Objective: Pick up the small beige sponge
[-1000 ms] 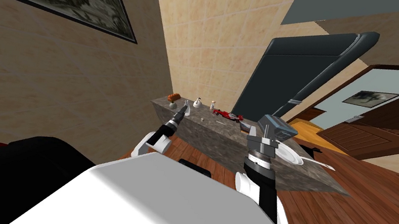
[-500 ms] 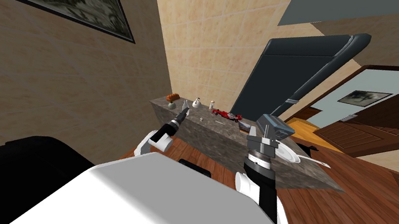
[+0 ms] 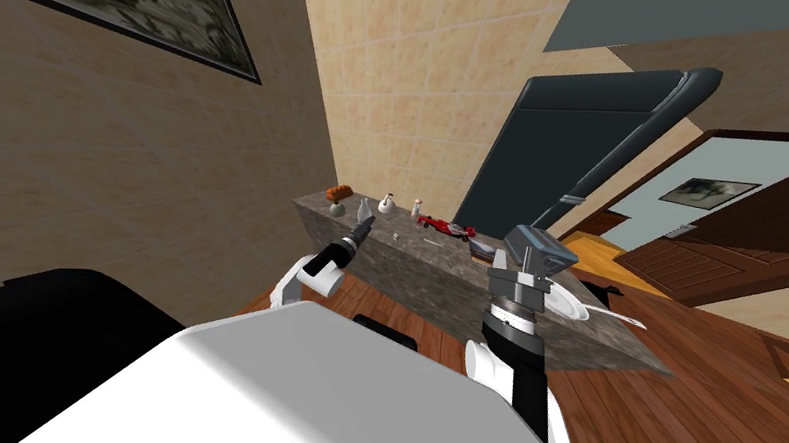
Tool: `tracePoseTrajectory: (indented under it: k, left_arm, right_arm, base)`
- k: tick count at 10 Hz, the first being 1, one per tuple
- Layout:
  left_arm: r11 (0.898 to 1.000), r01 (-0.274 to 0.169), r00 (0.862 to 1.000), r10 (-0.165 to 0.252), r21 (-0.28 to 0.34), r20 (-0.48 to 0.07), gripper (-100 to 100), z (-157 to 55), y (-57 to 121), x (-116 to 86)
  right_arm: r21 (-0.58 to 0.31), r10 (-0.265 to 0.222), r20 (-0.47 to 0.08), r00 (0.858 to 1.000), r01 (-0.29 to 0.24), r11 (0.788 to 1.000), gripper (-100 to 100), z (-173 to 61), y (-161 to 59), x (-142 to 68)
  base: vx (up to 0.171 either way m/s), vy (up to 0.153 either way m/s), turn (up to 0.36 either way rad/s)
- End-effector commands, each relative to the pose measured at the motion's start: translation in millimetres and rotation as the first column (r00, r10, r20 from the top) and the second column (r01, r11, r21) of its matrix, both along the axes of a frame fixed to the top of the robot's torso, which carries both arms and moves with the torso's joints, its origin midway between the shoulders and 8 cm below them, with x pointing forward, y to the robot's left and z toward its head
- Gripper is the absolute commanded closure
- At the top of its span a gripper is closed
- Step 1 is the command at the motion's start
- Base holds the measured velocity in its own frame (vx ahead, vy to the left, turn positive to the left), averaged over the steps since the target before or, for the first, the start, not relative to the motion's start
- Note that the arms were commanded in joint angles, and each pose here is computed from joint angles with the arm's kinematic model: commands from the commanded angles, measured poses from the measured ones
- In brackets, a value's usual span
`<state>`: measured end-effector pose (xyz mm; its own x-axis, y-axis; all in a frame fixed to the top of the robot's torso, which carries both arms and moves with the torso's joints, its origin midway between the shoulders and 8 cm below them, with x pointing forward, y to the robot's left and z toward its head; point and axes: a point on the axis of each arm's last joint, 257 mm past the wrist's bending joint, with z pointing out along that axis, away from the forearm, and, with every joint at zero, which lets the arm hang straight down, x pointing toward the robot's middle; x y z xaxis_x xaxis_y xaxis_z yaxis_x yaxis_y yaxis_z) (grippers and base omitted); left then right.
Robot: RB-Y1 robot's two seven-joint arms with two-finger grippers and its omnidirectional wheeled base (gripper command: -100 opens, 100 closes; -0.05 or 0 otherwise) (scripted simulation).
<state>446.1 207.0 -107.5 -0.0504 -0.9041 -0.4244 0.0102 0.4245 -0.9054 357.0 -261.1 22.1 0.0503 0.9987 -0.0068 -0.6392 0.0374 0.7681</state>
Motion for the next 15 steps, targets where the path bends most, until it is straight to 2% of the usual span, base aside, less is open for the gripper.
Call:
tracePoseTrajectory:
  k: [1, 4, 8, 12, 15]
  left_arm:
    - [1.000, -0.003, 0.999, 0.003, 0.007, -0.040, -100, -9.1, -0.9, 3.5]
    - [1.000, -0.014, 0.993, 0.016, 0.016, -0.117, -100, -27.4, 1.3, 5.2]
    - [0.999, -0.025, 0.978, 0.030, 0.029, -0.205, -100, -47.5, 3.5, 8.0]
    - [0.998, -0.037, 0.956, 0.047, 0.041, -0.288, -100, -67.1, 7.2, 9.2]
    - [0.998, -0.050, 0.933, 0.063, 0.047, -0.355, -100, -82.9, 11.0, 9.8]
  right_arm:
    - [0.000, 0.000, 0.000, 1.000, 0.000, 1.000, 0, 0.0, 0.0, 0.0]
    - [0.000, 0.000, 0.000, 1.000, 0.000, 1.000, 0, 0.0, 0.0, 0.0]
    - [0.000, 0.000, 0.000, 1.000, 0.000, 1.000, 0, 0.0, 0.0, 0.0]
    - [0.000, 0.000, 0.000, 1.000, 0.000, 1.000, 0, 0.0, 0.0, 0.0]
    - [0.000, 0.000, 0.000, 1.000, 0.000, 1.000, 0, 0.0, 0.0, 0.0]
  base:
    - [0.031, -0.022, -0.029]
    - [0.034, -0.023, -0.027]
    - [0.039, -0.026, -0.028]
    - [0.056, -0.029, -0.026]
    - [0.055, -0.024, -0.031]
